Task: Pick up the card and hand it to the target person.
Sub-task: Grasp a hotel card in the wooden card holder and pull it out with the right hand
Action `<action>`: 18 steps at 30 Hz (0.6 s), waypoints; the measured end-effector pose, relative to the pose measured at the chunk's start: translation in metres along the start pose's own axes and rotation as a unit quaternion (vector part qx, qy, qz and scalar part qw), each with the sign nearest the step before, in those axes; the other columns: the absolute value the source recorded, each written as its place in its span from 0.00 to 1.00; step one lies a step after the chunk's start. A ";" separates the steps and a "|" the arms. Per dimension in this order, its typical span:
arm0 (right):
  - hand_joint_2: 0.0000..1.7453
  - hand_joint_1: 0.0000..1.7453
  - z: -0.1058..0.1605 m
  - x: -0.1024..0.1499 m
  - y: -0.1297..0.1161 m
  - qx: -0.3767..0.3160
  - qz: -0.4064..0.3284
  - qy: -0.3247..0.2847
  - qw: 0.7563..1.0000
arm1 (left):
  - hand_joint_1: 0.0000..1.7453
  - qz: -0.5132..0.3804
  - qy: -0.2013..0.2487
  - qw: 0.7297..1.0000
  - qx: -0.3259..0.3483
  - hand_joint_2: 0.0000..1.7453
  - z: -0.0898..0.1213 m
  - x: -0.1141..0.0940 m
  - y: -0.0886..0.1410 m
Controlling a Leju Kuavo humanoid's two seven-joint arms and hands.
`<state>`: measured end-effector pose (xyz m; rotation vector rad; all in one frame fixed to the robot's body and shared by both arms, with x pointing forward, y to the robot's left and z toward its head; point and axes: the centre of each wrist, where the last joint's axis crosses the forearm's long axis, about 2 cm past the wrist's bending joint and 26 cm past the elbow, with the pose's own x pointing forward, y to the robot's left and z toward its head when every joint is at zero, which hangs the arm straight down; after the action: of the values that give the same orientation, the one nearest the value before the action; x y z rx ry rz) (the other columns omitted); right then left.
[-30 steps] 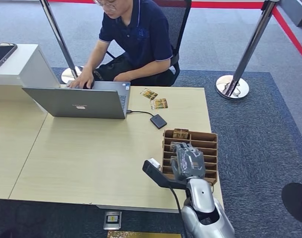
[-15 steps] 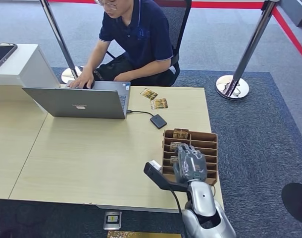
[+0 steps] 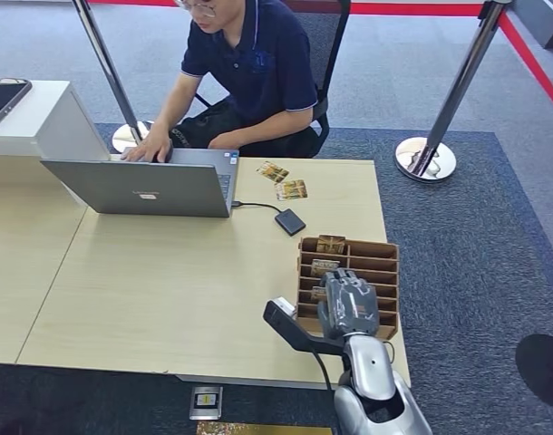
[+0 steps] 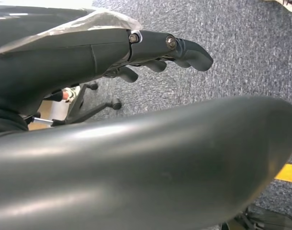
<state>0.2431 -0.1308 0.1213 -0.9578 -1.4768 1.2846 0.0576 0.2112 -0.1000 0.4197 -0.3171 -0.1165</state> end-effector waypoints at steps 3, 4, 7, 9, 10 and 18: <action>1.00 0.90 0.000 0.000 -0.001 -0.001 0.000 0.000 1.000 | 0.00 0.000 0.000 1.000 0.000 0.00 0.000 0.000 0.000; 1.00 0.90 0.000 0.000 -0.001 -0.001 0.000 0.000 1.000 | 0.00 0.000 0.000 1.000 0.000 0.00 0.000 0.000 0.000; 1.00 0.90 0.000 0.000 -0.001 -0.002 0.001 -0.001 1.000 | 0.00 0.000 0.000 1.000 0.000 0.00 0.000 0.000 0.000; 1.00 0.90 0.000 -0.001 -0.001 -0.002 0.001 -0.001 1.000 | 0.00 0.000 0.000 1.000 0.000 0.00 0.000 0.000 0.000; 1.00 0.90 0.000 -0.001 -0.001 -0.003 0.001 -0.001 1.000 | 0.00 0.000 0.000 1.000 0.000 0.00 0.000 0.000 0.000; 1.00 0.90 -0.001 -0.001 -0.003 -0.006 0.001 -0.002 1.000 | 0.00 0.000 0.000 1.000 0.000 0.00 0.000 0.000 0.000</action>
<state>0.2445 -0.1321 0.1241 -0.9648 -1.4884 1.2817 0.0576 0.2112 -0.1000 0.4197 -0.3170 -0.1161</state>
